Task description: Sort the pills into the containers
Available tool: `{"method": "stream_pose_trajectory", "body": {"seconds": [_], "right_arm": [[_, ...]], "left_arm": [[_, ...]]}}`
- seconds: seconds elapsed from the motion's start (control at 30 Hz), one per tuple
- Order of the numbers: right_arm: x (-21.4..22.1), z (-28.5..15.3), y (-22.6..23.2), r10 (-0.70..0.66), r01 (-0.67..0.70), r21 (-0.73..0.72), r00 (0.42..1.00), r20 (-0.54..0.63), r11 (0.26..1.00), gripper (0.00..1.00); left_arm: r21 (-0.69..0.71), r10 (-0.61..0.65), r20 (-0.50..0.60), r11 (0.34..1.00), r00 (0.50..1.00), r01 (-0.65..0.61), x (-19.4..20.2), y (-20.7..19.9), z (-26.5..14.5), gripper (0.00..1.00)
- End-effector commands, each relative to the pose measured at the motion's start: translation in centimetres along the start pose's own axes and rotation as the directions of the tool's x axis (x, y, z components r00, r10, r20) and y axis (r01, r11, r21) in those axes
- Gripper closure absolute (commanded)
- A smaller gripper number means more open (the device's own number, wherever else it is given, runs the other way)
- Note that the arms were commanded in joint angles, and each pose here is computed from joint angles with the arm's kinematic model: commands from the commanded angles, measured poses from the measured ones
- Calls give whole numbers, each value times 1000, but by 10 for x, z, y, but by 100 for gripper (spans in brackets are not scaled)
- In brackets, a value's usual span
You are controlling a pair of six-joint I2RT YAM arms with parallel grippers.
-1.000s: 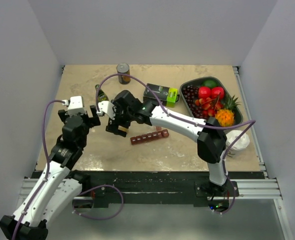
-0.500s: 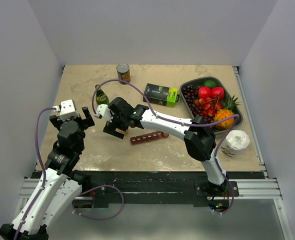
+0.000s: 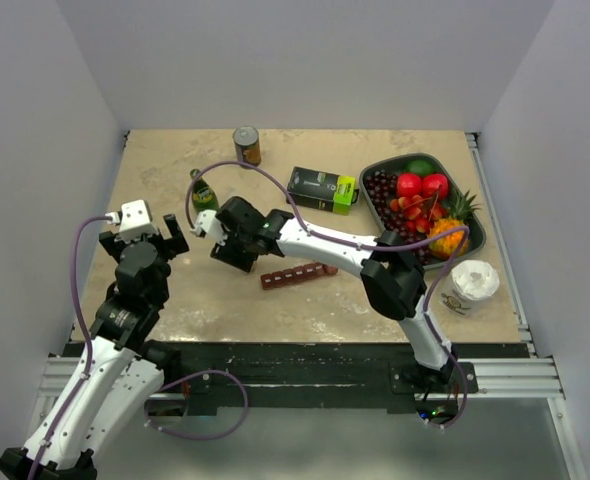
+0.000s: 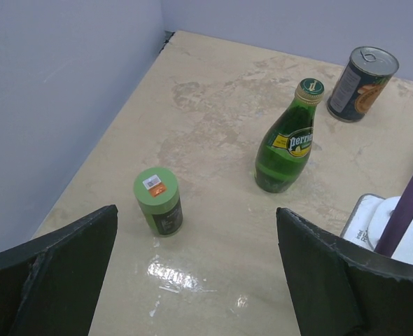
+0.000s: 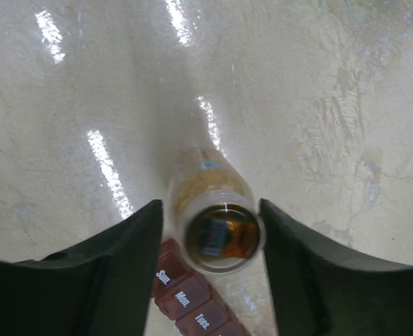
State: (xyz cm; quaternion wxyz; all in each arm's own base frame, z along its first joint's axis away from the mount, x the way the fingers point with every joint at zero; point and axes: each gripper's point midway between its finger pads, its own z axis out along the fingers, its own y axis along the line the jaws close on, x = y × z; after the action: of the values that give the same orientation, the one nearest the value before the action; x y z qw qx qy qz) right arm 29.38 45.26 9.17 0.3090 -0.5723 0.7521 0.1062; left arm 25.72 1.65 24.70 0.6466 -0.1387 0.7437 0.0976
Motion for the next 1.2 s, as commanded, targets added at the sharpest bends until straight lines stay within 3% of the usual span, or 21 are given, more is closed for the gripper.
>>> {"method": "stream_pose_trajectory", "body": {"seconds": [0.0,0.17,0.2,0.3,0.53,0.73,0.83,0.87,0.93,0.97,1.07,1.17], "right_arm": [[-23,-23,-13,30,-30,12,997,68,999,47],[-19,-22,-15,35,-36,6,998,59,999,68],[-19,-22,-15,34,-34,6,998,57,999,79],[-20,-24,-15,28,-28,6,998,57,1000,94],[-30,-47,-27,63,-56,-63,992,112,996,100],[-34,-80,-44,143,-108,-184,972,188,977,100],[-34,-97,-52,184,-131,-232,957,225,964,100],[-31,-105,-58,207,-151,-235,950,232,960,100],[-32,-113,-58,237,-163,-279,937,257,946,100],[-24,-114,-60,261,-183,-295,933,250,938,100],[-16,-126,-58,308,-202,-363,914,263,910,100],[-10,-135,-46,324,-184,-431,904,278,884,100]], "left_arm": [[-9,-55,42,998,998,56,-11,0,0,0],[-3,-54,41,999,998,54,-10,-1,0,0],[-1,-53,40,999,998,53,-10,-1,0,0],[16,-51,40,999,998,51,-11,-4,0,0],[125,-49,57,991,997,42,-14,-20,-4,0],[394,-42,93,919,995,2,-16,-68,-14,0],[592,-13,95,805,995,-46,-8,-108,-26,0],[683,-9,111,727,994,-70,-7,-125,-37,0],[768,-3,138,632,990,-105,-1,-143,-50,0],[834,13,170,531,985,-151,4,-155,-65,0],[897,0,227,388,974,-209,17,-169,-85,0],[918,2,274,297,962,-262,30,-177,-95,0]]}}
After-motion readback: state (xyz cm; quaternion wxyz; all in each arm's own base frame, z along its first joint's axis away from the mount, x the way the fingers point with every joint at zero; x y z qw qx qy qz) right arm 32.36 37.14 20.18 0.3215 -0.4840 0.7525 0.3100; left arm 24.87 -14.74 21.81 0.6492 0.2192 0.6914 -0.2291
